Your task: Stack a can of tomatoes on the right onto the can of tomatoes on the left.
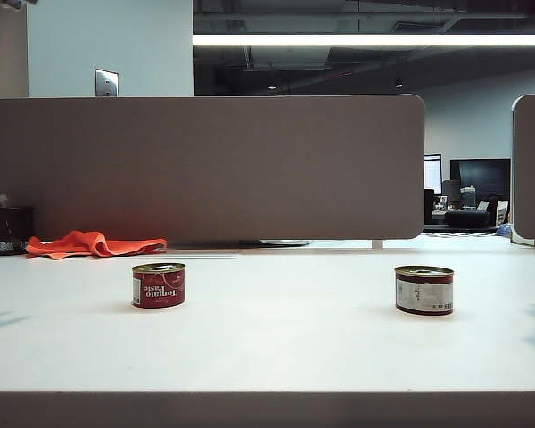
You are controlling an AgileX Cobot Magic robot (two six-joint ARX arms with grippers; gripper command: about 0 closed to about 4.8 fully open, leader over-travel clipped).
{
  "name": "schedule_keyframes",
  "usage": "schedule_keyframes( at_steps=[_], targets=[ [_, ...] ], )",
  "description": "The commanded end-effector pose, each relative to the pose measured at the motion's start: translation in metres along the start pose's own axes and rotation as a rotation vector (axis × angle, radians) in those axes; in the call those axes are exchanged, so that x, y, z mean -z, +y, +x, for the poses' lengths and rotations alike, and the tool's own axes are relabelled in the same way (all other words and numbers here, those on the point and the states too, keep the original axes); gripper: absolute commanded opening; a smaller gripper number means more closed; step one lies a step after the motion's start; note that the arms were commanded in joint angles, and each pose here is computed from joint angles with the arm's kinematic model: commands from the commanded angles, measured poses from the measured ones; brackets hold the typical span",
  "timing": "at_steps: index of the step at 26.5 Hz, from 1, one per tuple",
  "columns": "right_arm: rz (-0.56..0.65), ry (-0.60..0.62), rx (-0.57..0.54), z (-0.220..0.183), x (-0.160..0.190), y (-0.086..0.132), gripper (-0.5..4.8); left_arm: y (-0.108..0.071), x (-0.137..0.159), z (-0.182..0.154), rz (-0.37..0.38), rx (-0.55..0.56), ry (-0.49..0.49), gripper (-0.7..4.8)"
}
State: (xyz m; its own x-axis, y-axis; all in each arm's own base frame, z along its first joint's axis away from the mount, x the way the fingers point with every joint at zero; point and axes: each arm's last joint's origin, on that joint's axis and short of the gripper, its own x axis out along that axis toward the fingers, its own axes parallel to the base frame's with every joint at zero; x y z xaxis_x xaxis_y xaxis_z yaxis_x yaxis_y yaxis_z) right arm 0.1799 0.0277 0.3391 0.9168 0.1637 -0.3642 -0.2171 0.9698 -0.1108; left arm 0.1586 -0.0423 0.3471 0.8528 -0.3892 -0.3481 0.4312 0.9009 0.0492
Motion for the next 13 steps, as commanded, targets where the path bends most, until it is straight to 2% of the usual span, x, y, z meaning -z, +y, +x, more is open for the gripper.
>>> schedule_keyframes(
  at_steps=[1, 4, 7, 8, 13],
  targets=[
    [-0.017, 0.064, -0.030, 0.016, 0.003, 0.006, 1.47, 0.000, -0.001, 0.002, -0.005, 0.000, 0.001, 1.35],
    [-0.028, 0.117, -0.062, 0.032, 0.007, 0.013, 3.17, 0.000, 0.000, 0.004, -0.017, 0.030, 0.007, 1.51],
    [-0.038, 0.172, -0.089, 0.047, 0.012, 0.019, 4.30, -0.001, 0.002, 0.008, -0.066, 0.067, 0.028, 2.47],
    [-0.038, 0.191, -0.091, 0.052, 0.014, 0.021, 4.75, 0.000, 0.003, 0.010, -0.075, 0.072, 0.041, 2.57],
    [0.026, 0.305, -0.106, 0.083, 0.028, 0.031, 4.79, -0.001, 0.006, 0.015, -0.093, 0.097, 0.078, 2.57]
  ],
)
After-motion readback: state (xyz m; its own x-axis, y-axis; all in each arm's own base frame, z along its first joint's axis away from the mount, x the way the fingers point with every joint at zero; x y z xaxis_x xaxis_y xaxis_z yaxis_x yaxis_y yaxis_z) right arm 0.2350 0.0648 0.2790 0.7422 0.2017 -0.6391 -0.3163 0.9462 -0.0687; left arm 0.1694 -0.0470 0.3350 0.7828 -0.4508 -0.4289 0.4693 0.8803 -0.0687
